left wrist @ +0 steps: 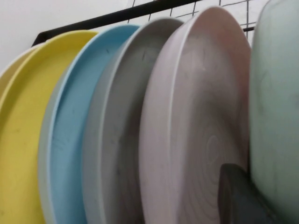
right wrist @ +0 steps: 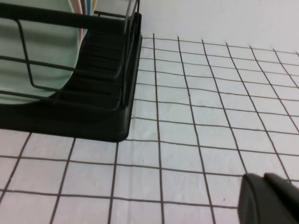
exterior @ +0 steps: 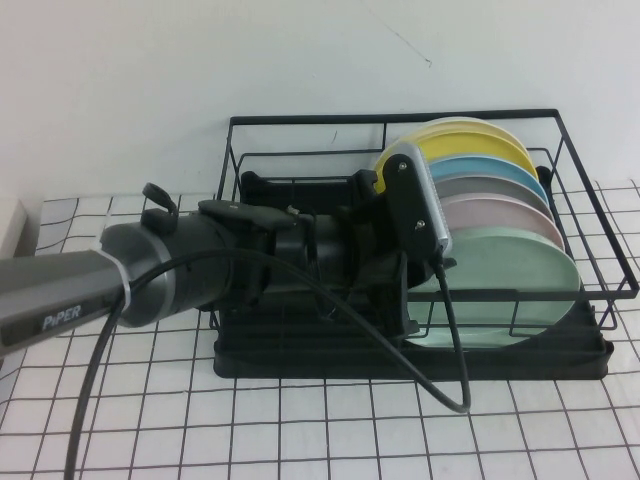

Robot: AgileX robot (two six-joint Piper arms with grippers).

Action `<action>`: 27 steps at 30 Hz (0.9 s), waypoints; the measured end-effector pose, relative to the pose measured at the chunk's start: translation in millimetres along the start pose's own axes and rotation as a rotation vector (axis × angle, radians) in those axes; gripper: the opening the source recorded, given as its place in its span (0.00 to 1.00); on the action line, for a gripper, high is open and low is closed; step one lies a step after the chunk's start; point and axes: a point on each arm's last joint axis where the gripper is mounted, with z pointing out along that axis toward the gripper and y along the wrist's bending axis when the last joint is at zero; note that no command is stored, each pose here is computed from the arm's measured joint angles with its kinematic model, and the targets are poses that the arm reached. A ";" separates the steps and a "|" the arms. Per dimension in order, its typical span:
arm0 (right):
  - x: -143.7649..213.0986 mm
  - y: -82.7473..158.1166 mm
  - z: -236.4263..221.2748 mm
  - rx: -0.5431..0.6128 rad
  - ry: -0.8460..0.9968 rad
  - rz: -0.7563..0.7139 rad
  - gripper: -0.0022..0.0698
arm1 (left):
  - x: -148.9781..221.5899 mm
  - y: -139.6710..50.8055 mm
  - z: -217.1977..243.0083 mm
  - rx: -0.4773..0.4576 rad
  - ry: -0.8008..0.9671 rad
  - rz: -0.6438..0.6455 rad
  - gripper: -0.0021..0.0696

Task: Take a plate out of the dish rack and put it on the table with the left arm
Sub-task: Grasp the plate from the shelf, then place the plate from the table

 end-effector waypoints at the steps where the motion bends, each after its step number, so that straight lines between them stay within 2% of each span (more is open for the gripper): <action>1: 0.0 0.0 0.0 0.000 0.000 0.000 0.03 | 0.6 0.3 0.5 -0.003 0.004 0.010 0.23; 3: 0.0 0.0 0.0 0.000 0.000 0.000 0.03 | -1.2 1.8 0.4 -0.010 -0.003 0.006 0.16; 11: 0.1 0.0 0.0 0.000 0.001 0.000 0.03 | -38.1 14.3 -9.1 -0.037 -0.113 0.063 0.16; 15: 0.1 0.0 0.0 0.000 0.001 0.000 0.03 | -74.1 28.1 -29.7 -0.091 -0.208 0.104 0.15; 17: 0.1 0.0 0.0 0.000 0.001 0.000 0.03 | -88.3 34.6 -42.1 -0.124 -0.240 0.084 0.15; 20: 0.1 0.0 0.0 0.000 0.001 0.000 0.03 | -104.2 39.0 -59.1 -0.140 -0.285 -0.022 0.15; 24: 0.1 0.0 0.0 0.000 0.001 0.000 0.03 | -120.7 43.7 -81.4 -0.147 -0.344 -0.295 0.15; 25: 0.1 0.0 0.0 0.000 0.001 0.000 0.03 | -126.0 43.4 -88.8 -0.130 -0.364 -0.387 0.15; 27: 0.1 0.0 0.0 0.000 0.001 0.000 0.03 | -130.6 40.6 -98.4 -0.089 -0.358 -0.470 0.15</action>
